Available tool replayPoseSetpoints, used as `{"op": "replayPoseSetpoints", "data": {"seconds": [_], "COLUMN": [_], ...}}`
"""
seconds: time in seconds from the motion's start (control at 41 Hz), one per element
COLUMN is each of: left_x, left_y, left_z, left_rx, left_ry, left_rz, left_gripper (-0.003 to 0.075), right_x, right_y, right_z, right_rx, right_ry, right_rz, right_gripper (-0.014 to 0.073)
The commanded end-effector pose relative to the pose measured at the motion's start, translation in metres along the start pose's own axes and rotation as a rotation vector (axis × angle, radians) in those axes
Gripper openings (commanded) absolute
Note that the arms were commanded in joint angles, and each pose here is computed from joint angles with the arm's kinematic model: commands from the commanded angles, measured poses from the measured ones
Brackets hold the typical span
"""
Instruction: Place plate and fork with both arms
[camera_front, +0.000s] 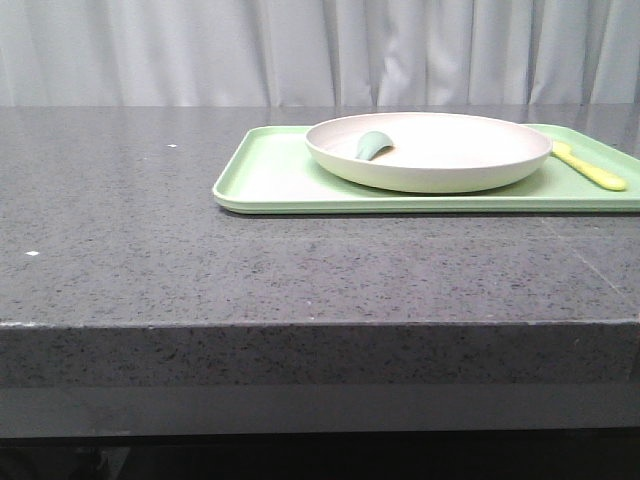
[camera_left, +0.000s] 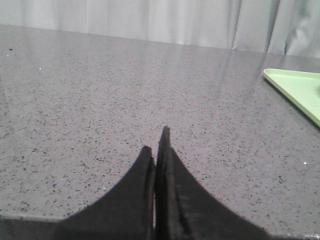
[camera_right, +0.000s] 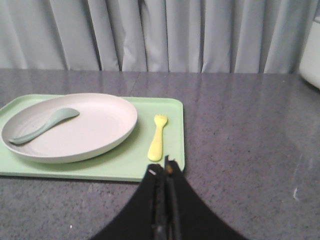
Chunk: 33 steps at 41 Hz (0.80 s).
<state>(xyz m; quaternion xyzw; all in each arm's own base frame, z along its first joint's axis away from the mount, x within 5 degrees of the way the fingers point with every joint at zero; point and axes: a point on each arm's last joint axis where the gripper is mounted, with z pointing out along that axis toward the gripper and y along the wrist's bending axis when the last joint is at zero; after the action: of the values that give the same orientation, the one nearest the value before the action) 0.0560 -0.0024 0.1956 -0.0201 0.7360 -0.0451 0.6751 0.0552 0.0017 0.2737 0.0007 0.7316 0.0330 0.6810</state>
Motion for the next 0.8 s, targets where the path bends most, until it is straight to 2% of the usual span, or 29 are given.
{"op": "replayPoseSetpoints", "data": {"seconds": [0.0,0.268,0.366,0.78], "left_x": [-0.008,-0.008,-0.008,-0.008], "left_y": [-0.001,-0.001,-0.001,-0.001], "left_z": [-0.002,-0.002,-0.002,-0.002], "left_rx": [0.007,0.007,0.007,0.007], "left_ry": [-0.102,-0.102,-0.104,-0.104], "left_rz": [-0.009,-0.009,-0.009,-0.009], "left_gripper": [-0.0018,-0.0018,-0.0018,-0.0018], "right_x": [0.002,0.075,0.081,0.083], "right_y": [0.002,-0.001,-0.001,-0.001], "right_z": [0.003,0.005,0.006,0.005], "right_rx": [-0.030,-0.034,-0.035,-0.036], "right_ry": [-0.092,-0.076,-0.005,0.013], "right_rz": [-0.015,0.008,0.007,0.007], "right_gripper": [-0.0067,-0.0067,-0.0067,-0.0067]}}
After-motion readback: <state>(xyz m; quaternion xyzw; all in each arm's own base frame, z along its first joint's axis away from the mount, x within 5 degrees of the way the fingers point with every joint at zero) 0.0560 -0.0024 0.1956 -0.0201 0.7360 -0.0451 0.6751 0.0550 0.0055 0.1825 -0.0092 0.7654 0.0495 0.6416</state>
